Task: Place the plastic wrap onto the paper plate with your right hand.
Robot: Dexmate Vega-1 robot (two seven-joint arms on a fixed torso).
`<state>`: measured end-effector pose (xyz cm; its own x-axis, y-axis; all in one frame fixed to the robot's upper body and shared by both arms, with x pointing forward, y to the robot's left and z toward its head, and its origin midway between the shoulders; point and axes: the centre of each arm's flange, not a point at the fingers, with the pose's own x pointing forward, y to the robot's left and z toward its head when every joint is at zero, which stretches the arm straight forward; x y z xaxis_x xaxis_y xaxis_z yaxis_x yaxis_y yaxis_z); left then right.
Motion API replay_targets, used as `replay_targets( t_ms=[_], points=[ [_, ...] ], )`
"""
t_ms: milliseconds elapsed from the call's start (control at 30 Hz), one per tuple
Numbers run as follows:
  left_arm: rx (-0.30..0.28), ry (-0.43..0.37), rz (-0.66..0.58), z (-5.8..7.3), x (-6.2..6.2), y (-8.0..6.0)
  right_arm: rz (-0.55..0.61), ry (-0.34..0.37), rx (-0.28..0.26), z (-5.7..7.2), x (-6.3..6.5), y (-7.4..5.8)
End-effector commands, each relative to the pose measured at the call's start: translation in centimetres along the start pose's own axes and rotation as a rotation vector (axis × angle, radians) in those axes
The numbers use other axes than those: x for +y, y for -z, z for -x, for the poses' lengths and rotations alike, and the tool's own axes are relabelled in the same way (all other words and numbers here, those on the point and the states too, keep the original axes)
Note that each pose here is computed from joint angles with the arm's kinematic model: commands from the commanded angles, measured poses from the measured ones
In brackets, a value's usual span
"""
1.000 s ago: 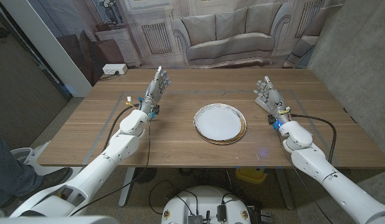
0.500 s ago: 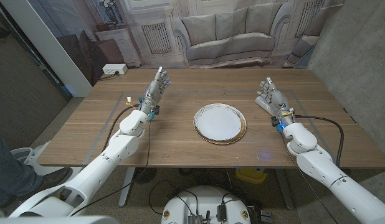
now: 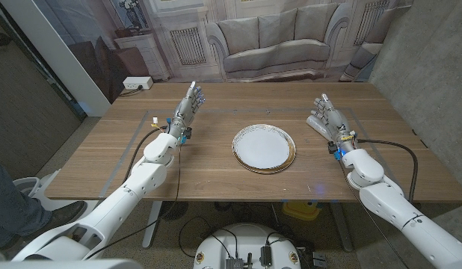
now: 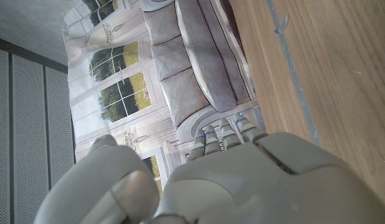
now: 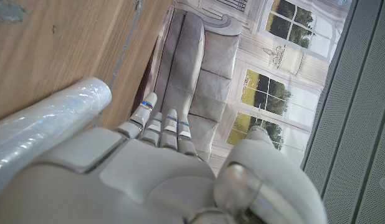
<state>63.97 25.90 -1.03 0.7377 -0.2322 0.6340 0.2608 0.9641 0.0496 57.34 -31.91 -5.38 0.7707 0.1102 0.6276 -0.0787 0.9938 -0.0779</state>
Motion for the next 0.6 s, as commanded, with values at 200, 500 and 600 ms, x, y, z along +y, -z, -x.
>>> replay_targets(
  t_ms=[200,500,600],
  points=[
    [0.0,0.012,-0.001,-0.6,0.1,-0.1,-0.001,0.019,-0.016,0.9,-0.5,-0.8],
    [0.001,0.018,0.0,-0.9,-0.1,0.0,0.018,0.028,-0.019,1.5,-1.0,-1.3],
    [-0.001,0.019,0.0,-0.9,-0.2,0.0,0.025,0.038,-0.019,1.9,-1.4,-1.5]
  ],
)
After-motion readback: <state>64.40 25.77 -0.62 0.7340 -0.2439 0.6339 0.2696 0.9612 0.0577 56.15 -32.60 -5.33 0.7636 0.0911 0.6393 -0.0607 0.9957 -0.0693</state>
